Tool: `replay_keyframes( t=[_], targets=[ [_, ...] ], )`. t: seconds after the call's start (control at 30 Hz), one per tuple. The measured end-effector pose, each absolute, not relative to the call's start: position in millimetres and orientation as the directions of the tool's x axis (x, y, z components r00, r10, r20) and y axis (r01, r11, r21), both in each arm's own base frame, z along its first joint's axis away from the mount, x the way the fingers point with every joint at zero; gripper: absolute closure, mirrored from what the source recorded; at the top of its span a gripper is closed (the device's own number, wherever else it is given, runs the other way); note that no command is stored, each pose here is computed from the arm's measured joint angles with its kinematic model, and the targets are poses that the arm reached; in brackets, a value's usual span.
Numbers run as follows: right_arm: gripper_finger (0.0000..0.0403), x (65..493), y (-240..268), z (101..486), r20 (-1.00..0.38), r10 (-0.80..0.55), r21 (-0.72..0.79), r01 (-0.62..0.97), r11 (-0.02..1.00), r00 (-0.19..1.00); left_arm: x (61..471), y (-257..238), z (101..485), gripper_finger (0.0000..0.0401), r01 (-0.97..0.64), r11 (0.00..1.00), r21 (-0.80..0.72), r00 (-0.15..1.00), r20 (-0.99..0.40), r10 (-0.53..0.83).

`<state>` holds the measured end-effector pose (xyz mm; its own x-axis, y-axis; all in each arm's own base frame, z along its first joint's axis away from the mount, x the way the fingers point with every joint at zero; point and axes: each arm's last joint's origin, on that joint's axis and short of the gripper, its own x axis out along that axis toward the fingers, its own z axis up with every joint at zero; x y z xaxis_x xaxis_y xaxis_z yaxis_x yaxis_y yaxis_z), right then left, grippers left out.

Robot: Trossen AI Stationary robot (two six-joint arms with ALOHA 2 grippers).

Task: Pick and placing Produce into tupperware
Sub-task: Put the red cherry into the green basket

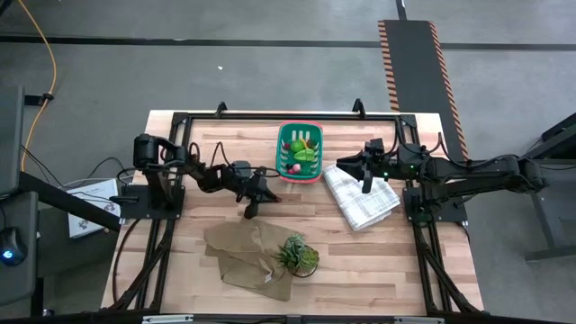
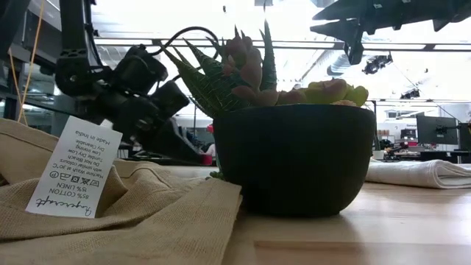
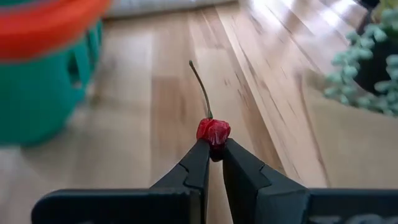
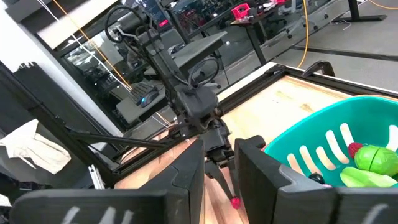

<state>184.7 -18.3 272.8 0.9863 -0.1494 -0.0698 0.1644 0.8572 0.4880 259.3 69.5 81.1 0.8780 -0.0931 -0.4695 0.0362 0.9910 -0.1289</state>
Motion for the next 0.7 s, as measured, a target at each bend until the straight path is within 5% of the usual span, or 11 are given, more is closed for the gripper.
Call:
replay_keyframes(
  t=[0.7],
  targets=[
    [0.0324, 185, -18, 272, -0.076, -0.149, 0.488, 0.167, 0.857, 0.986, 268, 73, 121, 0.0373, 0.030, 0.996, -0.080, 0.910, -0.410, -0.061]
  ],
)
